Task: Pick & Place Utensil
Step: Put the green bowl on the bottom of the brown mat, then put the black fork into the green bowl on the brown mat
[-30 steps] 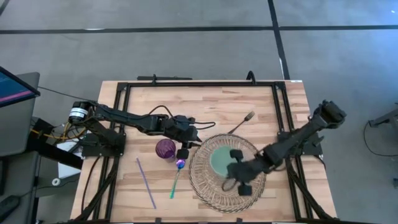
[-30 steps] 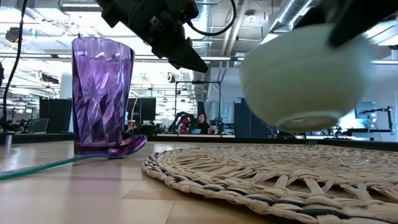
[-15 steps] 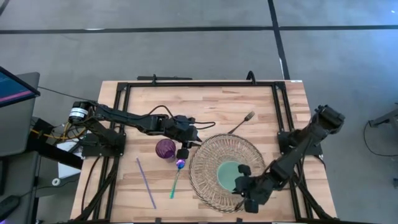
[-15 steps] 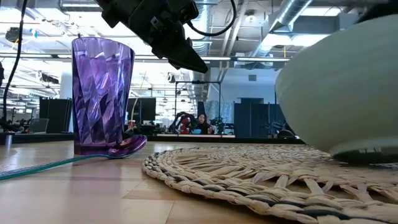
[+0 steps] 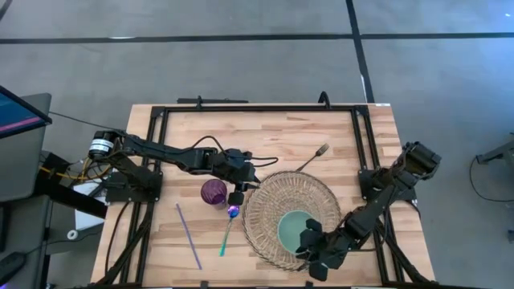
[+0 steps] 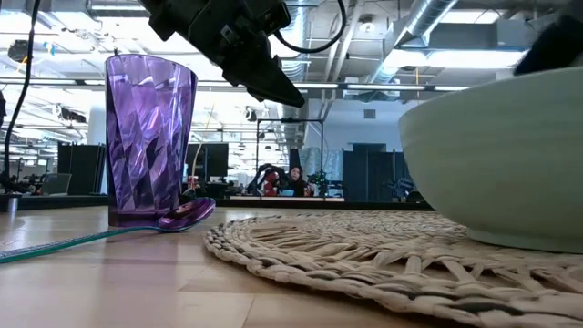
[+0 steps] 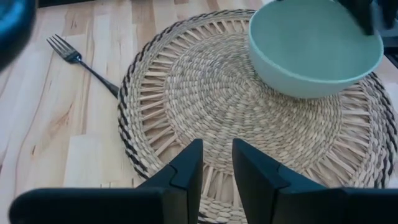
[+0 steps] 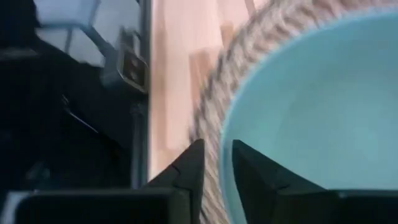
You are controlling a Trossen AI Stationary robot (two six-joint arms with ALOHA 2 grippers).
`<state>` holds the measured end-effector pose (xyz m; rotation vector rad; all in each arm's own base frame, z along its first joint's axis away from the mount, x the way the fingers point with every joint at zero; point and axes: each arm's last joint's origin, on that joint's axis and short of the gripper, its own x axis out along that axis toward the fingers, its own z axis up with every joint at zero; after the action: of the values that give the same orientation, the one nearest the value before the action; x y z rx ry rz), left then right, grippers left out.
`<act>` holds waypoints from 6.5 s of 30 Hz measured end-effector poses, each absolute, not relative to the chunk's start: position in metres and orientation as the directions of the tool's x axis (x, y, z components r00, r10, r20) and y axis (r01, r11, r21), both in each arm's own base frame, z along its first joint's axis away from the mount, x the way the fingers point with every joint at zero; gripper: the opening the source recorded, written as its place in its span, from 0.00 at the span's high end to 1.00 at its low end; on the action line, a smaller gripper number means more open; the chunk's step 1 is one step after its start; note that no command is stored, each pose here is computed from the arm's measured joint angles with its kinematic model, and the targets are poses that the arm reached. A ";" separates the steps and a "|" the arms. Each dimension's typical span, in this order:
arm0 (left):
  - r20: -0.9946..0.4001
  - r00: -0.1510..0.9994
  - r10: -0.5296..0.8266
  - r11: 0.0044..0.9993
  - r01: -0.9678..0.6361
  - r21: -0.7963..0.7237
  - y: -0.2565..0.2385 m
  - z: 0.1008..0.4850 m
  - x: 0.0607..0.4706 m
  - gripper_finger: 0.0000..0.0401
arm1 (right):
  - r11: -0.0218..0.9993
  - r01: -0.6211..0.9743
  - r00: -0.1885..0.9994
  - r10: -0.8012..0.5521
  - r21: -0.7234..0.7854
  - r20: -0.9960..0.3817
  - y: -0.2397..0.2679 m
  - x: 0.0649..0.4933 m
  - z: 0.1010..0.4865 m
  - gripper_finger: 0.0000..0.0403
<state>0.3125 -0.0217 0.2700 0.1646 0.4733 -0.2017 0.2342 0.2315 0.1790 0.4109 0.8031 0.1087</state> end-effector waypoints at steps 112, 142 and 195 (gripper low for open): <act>-0.337 0.926 -0.171 0.972 0.214 0.094 -0.036 0.283 0.317 0.78 | 0.924 -0.131 -0.055 -0.368 -0.358 -0.928 -0.064 0.266 0.138 0.71; -0.343 0.922 -0.181 0.970 0.224 0.091 -0.040 0.282 0.316 0.78 | 0.946 -0.079 -0.126 -0.321 -0.313 -0.939 -0.071 0.253 0.144 0.76; -0.351 0.919 -0.181 0.970 0.226 0.093 -0.040 0.282 0.316 0.78 | 0.912 0.409 0.597 -0.288 -0.025 -0.749 0.064 0.223 0.289 1.00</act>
<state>0.3157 -0.0395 0.2816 0.1327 0.3481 -0.2099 0.2229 0.0642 0.2891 0.1558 0.8388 -0.4067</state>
